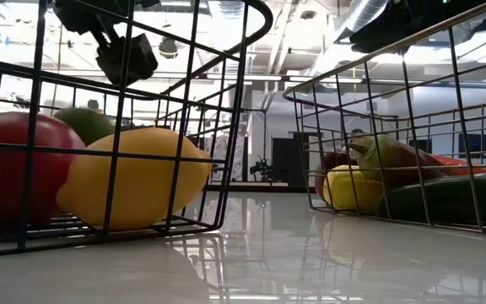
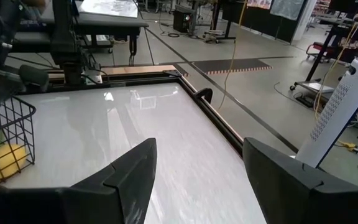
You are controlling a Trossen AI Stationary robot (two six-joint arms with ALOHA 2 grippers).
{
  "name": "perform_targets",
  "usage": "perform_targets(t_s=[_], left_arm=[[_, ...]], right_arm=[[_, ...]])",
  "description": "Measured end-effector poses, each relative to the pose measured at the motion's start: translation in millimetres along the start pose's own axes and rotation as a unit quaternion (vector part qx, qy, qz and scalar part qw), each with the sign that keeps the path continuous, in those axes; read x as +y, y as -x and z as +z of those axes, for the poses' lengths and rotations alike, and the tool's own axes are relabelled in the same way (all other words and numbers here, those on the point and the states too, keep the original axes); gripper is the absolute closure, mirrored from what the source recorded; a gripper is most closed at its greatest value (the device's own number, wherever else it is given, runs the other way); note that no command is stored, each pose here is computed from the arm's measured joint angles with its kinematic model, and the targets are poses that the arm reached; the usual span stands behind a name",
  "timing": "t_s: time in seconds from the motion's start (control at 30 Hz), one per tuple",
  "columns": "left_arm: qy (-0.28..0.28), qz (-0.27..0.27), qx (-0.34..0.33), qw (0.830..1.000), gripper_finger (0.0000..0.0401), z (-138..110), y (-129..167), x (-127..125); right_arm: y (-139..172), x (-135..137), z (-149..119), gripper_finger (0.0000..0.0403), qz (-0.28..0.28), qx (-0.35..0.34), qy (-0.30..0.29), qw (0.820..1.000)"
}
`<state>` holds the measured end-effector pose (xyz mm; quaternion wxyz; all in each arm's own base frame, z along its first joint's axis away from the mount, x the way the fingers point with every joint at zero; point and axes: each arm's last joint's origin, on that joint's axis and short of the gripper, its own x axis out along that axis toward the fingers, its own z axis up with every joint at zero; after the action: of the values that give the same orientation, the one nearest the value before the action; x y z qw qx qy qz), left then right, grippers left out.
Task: Sort produce into baskets
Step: Put the orange into the black basket
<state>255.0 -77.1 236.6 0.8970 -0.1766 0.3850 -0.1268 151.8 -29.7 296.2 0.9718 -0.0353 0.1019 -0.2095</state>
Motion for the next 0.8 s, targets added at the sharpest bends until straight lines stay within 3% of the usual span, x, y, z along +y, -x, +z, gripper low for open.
perform_targets(t_s=[0.17, 0.33, 0.6, 0.8], left_arm=[[-0.008, 0.012, -0.006, 1.0, 0.0104, 2.3, 0.8, 4.9], [-0.013, 0.064, -0.023, 0.998, 0.0106, 4.6, 2.6, 12.8], [-0.153, 0.116, -0.069, 0.979, 0.0106, 15.9, 5.0, 19.3], [-0.202, 0.121, -0.108, 0.966, 0.0106, 37.1, 18.4, 56.0]], right_arm=[[0.0, 0.0, 0.0, 0.0135, 0.0, 0.0, -0.004, 1.0], [-0.4, 0.1, -0.8, 0.0135, 0.0, 0.004, -0.015, 1.0], [-18.9, -13.2, -17.6, 0.0135, -0.062, 0.085, -0.014, 0.994], [-37.0, -36.8, -30.4, 0.0135, -0.094, 0.135, -0.012, 0.986]])
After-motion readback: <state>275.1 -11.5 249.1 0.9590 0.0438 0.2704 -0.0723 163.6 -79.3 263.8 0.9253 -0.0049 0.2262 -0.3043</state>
